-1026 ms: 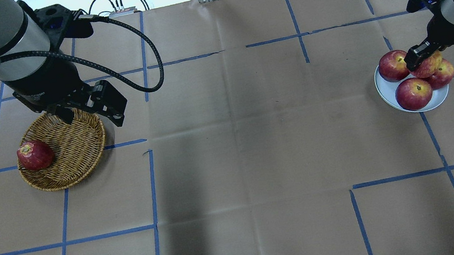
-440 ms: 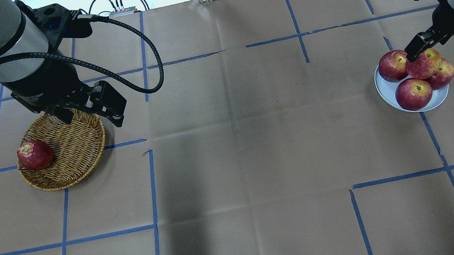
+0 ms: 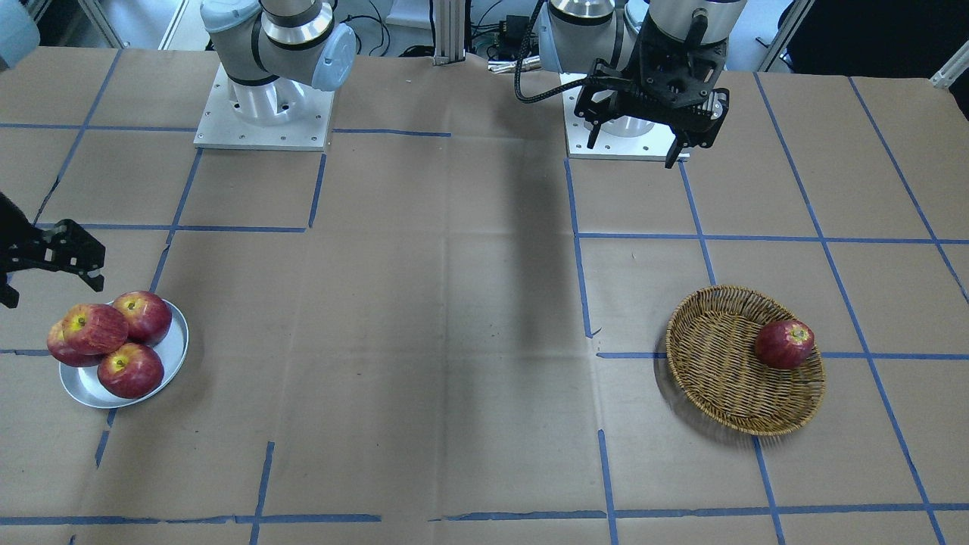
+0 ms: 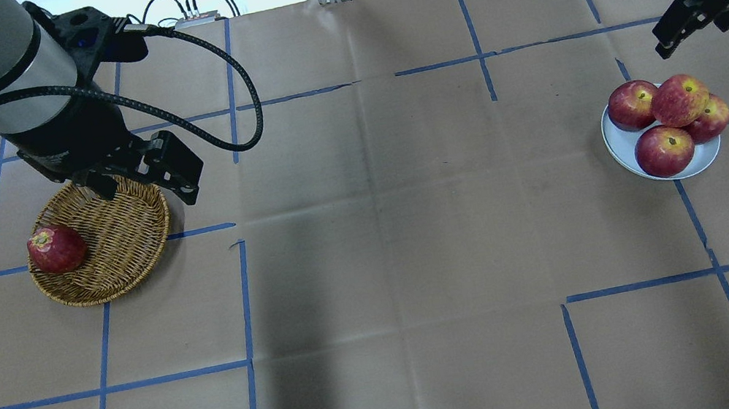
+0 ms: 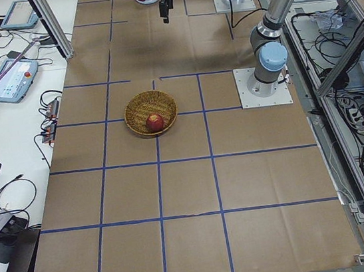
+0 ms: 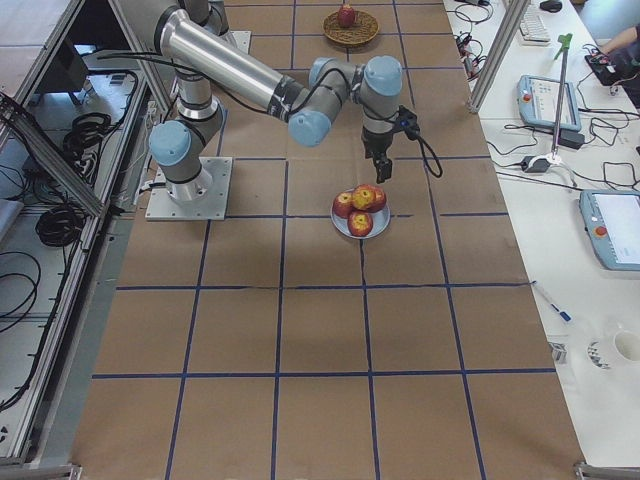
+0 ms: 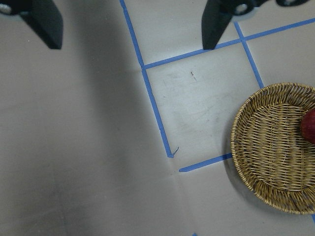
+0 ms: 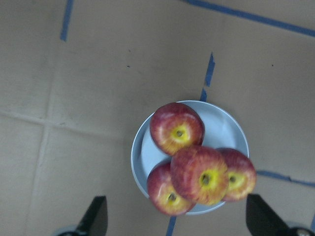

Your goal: Transfer apple from basket to plate

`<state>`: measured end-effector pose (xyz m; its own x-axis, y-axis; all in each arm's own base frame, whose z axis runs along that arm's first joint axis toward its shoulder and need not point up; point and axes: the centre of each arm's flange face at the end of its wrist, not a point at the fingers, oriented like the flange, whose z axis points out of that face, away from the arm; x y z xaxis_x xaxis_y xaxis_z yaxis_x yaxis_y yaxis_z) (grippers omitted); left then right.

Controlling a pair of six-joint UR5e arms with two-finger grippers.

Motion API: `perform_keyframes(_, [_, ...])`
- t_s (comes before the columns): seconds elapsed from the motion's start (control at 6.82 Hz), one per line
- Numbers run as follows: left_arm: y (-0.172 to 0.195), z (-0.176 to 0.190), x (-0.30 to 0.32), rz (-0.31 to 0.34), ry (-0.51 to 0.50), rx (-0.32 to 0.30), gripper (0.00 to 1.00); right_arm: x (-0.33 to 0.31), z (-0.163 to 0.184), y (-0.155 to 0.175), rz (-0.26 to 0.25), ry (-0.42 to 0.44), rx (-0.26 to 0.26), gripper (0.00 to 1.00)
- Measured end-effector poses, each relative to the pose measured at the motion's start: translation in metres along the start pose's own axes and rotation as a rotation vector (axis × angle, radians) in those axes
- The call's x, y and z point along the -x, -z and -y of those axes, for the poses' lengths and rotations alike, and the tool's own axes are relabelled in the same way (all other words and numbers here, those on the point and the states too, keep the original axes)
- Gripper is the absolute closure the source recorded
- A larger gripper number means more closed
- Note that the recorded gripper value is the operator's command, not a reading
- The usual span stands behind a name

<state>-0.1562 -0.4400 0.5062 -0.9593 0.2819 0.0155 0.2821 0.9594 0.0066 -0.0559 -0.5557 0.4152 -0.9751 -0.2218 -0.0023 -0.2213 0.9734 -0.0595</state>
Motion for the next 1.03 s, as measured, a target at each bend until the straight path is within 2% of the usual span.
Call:
perform_keyframes(0.15, [0.000,0.000,0.000,0.000,0.001,0.000,0.01,0.045,-0.006,0.036,0.012,-0.059,0.021,0.00])
perform_keyframes(0.44, [0.000,0.000,0.001,0.000,0.001,0.001,0.01,0.140,-0.032,0.084,0.022,-0.157,0.046,0.00])
perform_keyframes(0.73, [-0.001,0.000,0.001,0.000,0.001,0.001,0.01,0.209,-0.044,0.096,0.022,-0.221,0.055,0.00])
perform_keyframes(1.03, [-0.001,0.000,0.001,-0.001,0.001,0.001,0.01,0.224,-0.042,0.091,0.010,-0.209,0.059,0.00])
